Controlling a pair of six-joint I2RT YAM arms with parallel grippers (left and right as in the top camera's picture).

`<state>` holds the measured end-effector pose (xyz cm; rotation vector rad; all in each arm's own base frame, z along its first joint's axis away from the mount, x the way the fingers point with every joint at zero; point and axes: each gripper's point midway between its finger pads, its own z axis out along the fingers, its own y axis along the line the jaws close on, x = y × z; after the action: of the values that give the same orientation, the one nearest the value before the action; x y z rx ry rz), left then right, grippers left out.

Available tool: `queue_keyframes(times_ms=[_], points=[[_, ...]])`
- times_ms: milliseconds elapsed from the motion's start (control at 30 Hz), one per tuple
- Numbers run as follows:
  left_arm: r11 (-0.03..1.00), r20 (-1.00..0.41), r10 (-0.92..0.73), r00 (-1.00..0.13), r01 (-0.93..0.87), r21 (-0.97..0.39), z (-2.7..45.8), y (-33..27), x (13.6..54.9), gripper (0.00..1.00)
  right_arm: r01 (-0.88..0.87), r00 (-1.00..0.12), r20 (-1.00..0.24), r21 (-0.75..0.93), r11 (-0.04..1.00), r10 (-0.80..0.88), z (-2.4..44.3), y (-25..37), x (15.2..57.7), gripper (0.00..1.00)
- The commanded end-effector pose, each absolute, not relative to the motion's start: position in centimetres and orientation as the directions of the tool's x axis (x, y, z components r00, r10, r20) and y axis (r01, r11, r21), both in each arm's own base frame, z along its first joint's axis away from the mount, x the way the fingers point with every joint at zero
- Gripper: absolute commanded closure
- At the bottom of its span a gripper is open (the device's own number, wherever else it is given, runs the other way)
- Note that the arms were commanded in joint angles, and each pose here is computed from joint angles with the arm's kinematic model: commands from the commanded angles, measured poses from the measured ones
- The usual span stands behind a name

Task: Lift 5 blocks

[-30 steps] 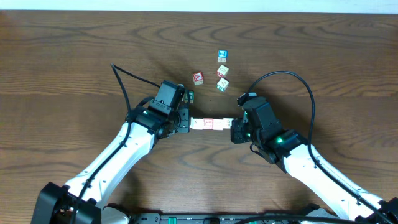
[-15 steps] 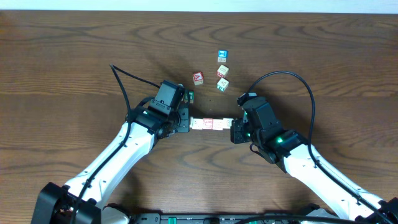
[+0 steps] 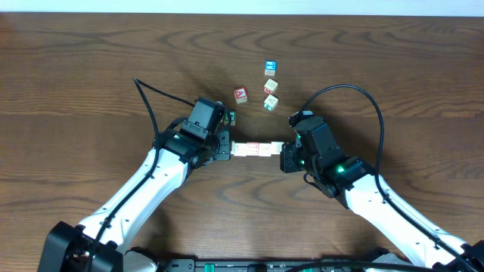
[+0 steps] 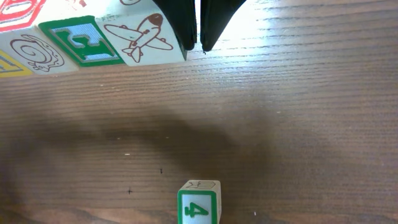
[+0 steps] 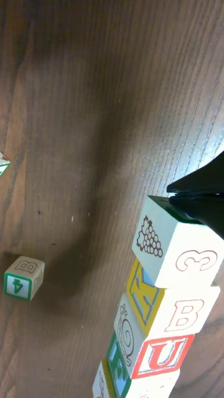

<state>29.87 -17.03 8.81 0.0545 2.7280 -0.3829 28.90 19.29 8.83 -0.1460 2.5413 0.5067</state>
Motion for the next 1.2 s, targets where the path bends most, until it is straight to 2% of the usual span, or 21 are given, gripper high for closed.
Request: queue_keyframes(times_ms=[0,1167], points=[[0.853,-0.346,0.039,-0.937,0.212,-0.477,11.4,-22.7,28.0,0.93,-0.405,-0.848,-0.526,0.556,0.726,-0.070,14.1,26.0,26.4,0.99],[0.840,-0.367,0.036,-0.930,0.227,-0.492,12.5,-23.1,28.4,0.93,-0.424,-0.839,-0.539,0.570,0.704,-0.069,15.3,26.5,26.6,0.99]])
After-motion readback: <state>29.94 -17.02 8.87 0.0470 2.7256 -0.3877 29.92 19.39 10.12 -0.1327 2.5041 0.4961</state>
